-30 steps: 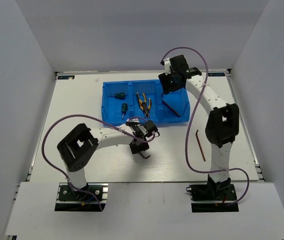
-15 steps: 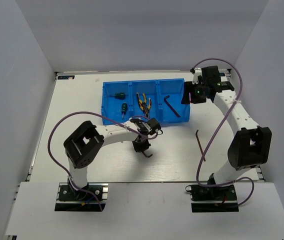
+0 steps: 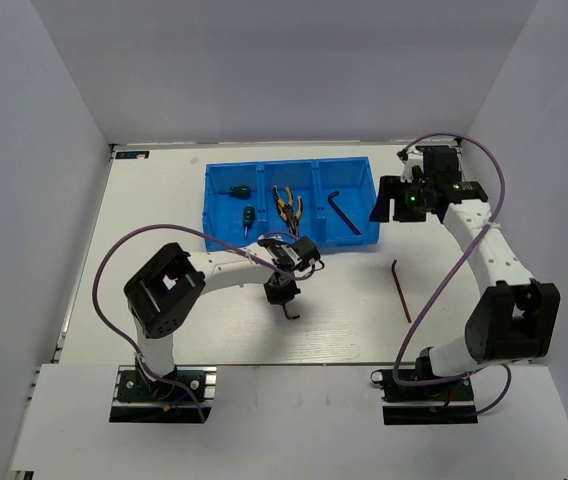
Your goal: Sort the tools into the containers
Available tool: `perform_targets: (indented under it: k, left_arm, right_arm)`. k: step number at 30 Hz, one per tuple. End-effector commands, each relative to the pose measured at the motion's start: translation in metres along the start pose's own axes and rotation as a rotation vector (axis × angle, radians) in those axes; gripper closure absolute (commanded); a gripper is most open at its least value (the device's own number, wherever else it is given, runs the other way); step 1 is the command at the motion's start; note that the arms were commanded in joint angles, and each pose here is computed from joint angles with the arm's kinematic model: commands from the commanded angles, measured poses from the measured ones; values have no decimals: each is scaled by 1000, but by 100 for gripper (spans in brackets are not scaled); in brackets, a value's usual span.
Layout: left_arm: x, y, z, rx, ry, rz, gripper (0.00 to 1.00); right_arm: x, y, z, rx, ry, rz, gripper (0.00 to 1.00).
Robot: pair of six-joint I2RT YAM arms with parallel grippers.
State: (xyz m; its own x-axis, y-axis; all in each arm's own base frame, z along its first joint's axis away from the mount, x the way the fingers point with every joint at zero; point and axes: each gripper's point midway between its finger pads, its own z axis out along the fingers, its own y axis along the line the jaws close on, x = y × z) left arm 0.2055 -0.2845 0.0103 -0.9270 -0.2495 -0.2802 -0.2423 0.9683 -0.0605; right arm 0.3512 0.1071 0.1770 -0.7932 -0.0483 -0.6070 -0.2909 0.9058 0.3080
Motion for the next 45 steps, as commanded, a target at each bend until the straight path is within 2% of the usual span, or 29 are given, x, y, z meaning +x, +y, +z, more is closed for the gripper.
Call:
perform_targets:
  k: [1,3,6,15,18,19,21,22,25,26,28,29,30,32,37,39,41,42,43,45]
  left_arm:
    - [31,30,27,-107,80,65,100]
    - [22,19,16,-69,56,87,100]
    - [0,-6,-12,13,-18,110,100]
    - [-31,-69,-83,233,-142,277,100]
    - [-47,-102,-118,356,-214,333,100]
    - [-52,-109,-124,374,-228,342,100]
    - [-77,-129,-137,412,-272,330,100]
    - [-80,-135,-139,418,-285,358,100]
    - [-116,-157,-136,426,-355,365,100]
    - [-130,-171,-148,467,-387,358,100]
    - [-155,-194,-145,504,-420,361,100]
    - [-165,-201,-143,509,-435,358,100]
    - [-173,-206,-139,507,-441,347,100]
    - [-201,-215,-127,500,-471,333,100]
    - [-232,-215,-96,501,-476,319,100]
    - [-234,-215,-84,500,-463,328,90]
    - [-237,-217,-79,512,-457,325,86]
    - [-235,-217,-74,506,-451,327,73]
    - [-235,-220,-75,523,-449,329,64]
    - [-236,-222,-77,532,-459,326,52]
  right_arm:
    - [7,-2,-19,-5,-28,-1,24]
    - [15,-4,-30,7,-34,-20,18]
    - [36,-17,-36,31,-8,-9,18]
    - [84,-36,-48,54,75,57,34]
    - [99,-38,-50,42,112,62,58]
    - [109,-39,-51,37,141,64,74]
    - [114,-38,-50,23,148,67,95]
    - [124,-39,-49,21,163,78,100]
    - [136,-33,-48,-44,170,55,100]
    - [137,-31,-48,-69,159,4,100]
    - [150,-32,-46,-76,179,-15,100]
    - [156,-34,-45,-73,181,-53,80]
    - [160,-35,-45,-71,189,-65,68]
    - [175,-36,-44,-83,222,-100,57]
    - [192,-45,-37,-54,237,-162,50]
    - [194,-50,-33,-36,239,-156,48]
    - [195,-51,-31,-30,245,-148,46]
    - [194,-52,-29,-29,245,-142,45]
    - [195,-54,-28,-21,250,-140,45]
    - [194,-56,-24,-17,254,-135,43]
